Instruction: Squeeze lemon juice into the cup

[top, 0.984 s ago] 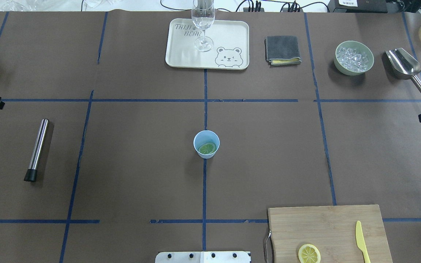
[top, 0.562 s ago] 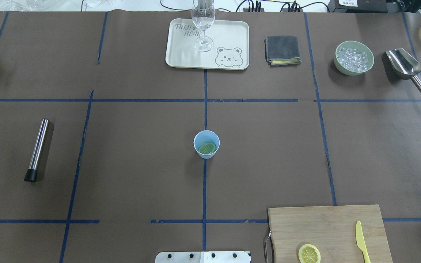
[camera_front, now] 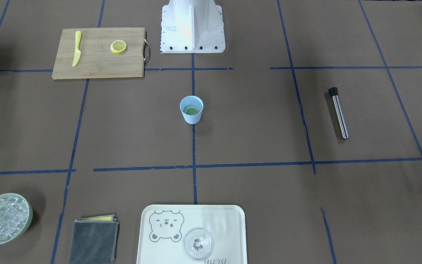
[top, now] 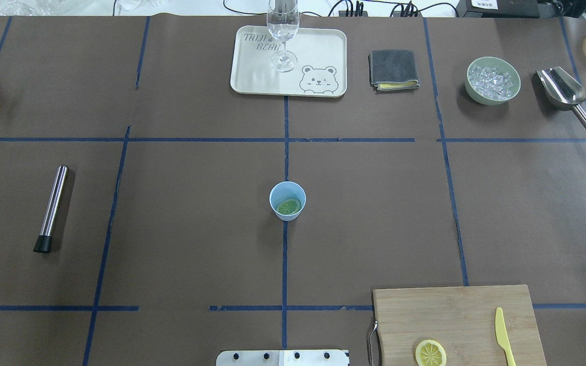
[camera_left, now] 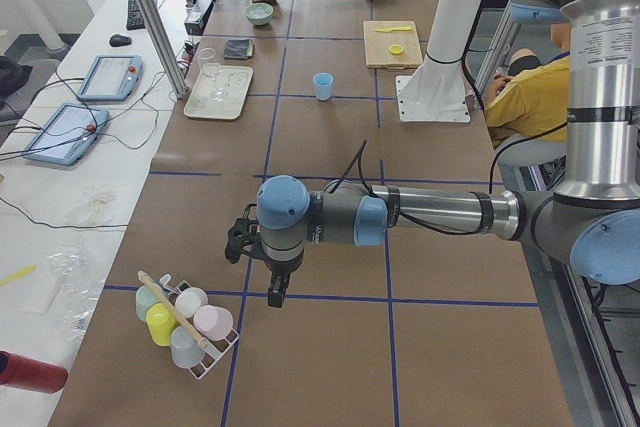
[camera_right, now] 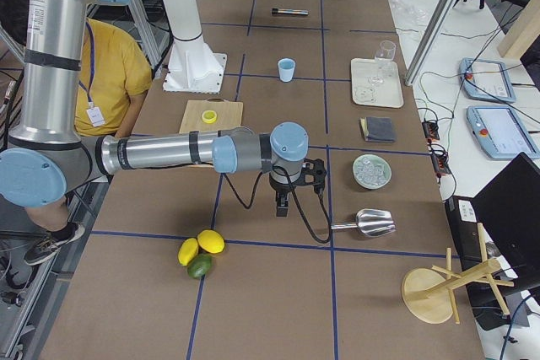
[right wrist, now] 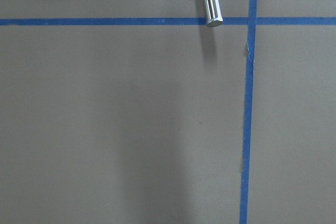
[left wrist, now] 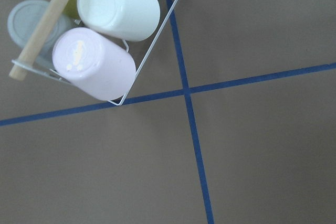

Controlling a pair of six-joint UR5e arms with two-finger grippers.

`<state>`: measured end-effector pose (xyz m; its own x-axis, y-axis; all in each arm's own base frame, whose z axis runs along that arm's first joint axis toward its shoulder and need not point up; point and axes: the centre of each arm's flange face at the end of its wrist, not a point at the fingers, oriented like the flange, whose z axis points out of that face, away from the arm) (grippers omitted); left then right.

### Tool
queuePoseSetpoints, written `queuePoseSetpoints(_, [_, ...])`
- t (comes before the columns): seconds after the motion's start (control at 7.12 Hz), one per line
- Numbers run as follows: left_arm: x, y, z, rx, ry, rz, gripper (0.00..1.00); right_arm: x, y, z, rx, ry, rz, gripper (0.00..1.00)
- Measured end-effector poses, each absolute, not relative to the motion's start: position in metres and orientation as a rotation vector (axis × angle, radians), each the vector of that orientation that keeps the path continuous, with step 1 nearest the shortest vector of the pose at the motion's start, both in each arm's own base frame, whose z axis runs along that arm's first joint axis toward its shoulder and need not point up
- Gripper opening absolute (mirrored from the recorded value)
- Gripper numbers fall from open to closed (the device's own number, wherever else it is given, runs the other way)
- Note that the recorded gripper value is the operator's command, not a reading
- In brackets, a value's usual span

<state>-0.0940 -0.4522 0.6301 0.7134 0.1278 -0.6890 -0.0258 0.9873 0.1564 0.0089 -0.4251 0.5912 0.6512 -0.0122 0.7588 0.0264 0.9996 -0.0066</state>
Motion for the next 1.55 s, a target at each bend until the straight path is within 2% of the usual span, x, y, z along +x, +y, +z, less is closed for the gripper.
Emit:
queuePoseSetpoints(0.42, [-0.093, -0.431, 0.647, 0.11, 0.776, 0.078, 1.0, 0.01, -0.425, 0.594, -0.026, -0.86, -0.014, 1.0])
queuePoseSetpoints(1.55, [-0.077, -0.443, 0.642, 0.077, 0.779, 0.101, 1.0, 0.01, -0.422, 0.602, -0.025, -0.854, -0.022, 1.0])
